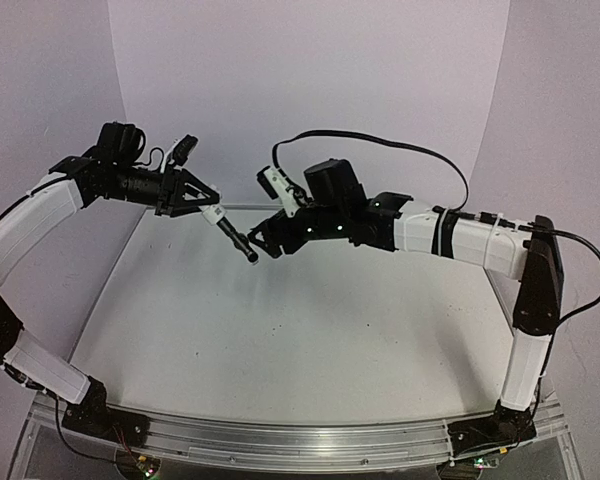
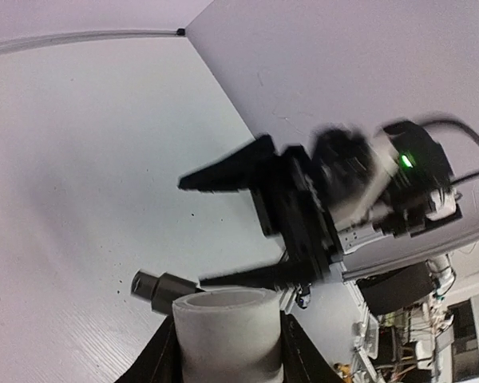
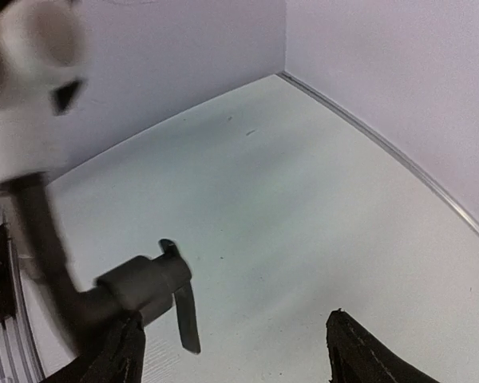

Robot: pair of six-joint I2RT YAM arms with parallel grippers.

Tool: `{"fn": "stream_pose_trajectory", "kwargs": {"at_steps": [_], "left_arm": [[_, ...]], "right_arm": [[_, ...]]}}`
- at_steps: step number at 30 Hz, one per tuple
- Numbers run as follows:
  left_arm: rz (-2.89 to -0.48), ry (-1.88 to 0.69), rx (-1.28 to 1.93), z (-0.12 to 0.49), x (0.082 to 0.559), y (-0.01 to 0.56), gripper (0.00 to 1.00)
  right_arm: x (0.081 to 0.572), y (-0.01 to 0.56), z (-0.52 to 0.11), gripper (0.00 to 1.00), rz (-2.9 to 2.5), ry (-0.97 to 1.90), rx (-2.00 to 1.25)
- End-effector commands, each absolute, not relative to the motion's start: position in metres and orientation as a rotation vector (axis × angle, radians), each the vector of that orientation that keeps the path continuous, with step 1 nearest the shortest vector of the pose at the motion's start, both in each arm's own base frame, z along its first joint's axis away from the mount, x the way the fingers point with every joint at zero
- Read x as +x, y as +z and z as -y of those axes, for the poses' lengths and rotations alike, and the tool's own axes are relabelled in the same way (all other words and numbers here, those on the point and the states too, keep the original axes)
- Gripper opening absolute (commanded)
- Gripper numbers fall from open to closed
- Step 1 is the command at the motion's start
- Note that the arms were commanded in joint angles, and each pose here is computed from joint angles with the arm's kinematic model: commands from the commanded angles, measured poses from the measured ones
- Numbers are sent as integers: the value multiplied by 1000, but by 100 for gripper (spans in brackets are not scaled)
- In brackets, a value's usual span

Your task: Install the water faucets

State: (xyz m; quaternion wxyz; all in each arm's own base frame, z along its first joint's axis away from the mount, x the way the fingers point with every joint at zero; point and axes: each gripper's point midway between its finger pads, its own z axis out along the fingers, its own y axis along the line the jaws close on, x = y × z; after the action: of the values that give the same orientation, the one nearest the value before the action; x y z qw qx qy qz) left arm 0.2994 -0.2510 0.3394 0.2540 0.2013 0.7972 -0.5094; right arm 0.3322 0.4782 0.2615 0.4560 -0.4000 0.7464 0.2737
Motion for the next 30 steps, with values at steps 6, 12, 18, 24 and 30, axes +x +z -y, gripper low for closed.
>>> {"fn": "stream_pose_trajectory", "kwargs": {"at_steps": [6,12,18,24,30], "left_arm": [[-2105,-1370,471,249,313,374,0],[-2118,-1353,420,247,316,376,0],[-2122,-1340,397,247,322,376,0],[-2107,-1387,435,250,316,382,0],[-2089,-1420,488,251,304,383,0]], "right_arm": [[325,307,-494,73,-1640,476,-946],[305,312,-508,71,-1638,530,-939],[295,300,-525,67,-1642,565,-972],[302,297,-527,62,-1643,537,-952],[317,294,-537,54,-1615,478,-932]]}}
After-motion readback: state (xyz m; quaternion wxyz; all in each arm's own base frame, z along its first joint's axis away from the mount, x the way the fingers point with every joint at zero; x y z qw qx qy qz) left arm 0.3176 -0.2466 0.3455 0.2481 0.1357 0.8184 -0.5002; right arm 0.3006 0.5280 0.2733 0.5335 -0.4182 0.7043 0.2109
